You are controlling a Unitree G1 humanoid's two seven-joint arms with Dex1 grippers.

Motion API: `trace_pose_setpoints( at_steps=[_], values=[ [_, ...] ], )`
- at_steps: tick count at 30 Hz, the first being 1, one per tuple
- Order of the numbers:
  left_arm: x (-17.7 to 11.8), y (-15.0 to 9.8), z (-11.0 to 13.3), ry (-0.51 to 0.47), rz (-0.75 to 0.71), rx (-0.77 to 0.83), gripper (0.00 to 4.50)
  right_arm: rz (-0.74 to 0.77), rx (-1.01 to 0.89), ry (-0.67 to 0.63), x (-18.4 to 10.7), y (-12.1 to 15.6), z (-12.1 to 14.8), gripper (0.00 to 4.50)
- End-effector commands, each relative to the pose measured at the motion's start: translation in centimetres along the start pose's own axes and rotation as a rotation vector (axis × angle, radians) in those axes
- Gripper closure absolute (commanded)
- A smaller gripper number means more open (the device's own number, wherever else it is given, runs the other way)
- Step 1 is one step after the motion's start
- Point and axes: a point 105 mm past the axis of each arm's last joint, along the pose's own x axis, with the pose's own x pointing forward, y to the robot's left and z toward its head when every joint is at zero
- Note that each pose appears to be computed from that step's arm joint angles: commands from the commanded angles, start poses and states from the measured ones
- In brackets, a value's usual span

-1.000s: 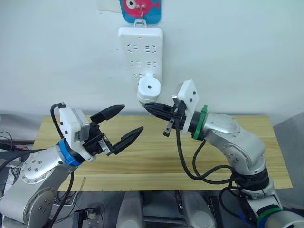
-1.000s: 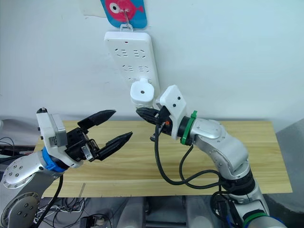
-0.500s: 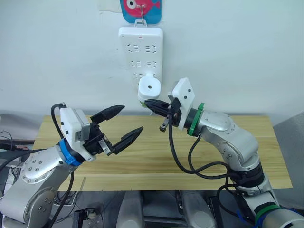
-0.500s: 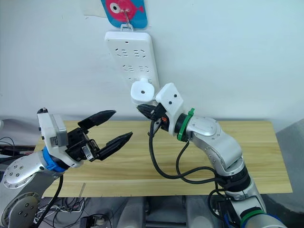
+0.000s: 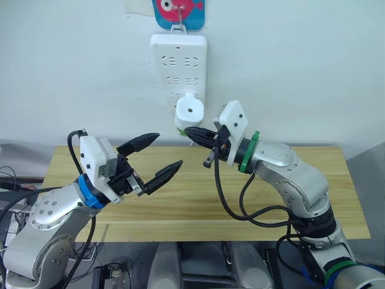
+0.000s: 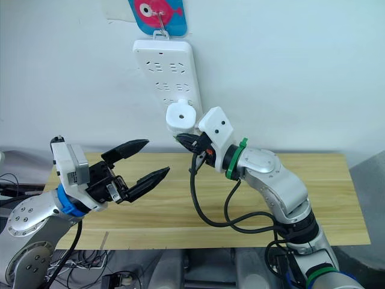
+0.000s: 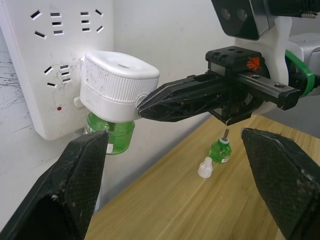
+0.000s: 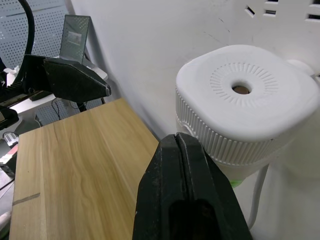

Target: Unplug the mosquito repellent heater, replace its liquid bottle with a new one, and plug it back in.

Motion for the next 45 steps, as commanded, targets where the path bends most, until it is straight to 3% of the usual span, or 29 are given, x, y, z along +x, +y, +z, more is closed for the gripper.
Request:
trace_pose_setpoints(
  at_steps=[1,10,28,45],
  values=[
    [0.1,-0.3,0.7,-0.022,-0.012,0.035,0.02,-0.053,-0.029,-0.037,-0.7,-0.8,1.0,4.50],
    [0.2,-0.3,0.7,-0.025,-0.016,0.038,0.02,-0.090,-0.022,-0.050,-1.0,-1.4,1.4,4.50],
    [0.4,-0.4,0.7,-0.027,-0.019,0.042,0.02,-0.311,-0.008,-0.036,-1.8,-4.7,1.4,4.50],
    [0.5,-0.4,0.7,-0.030,-0.018,0.042,0.02,-0.353,0.006,-0.086,-1.9,-5.3,2.5,4.50]
  ],
)
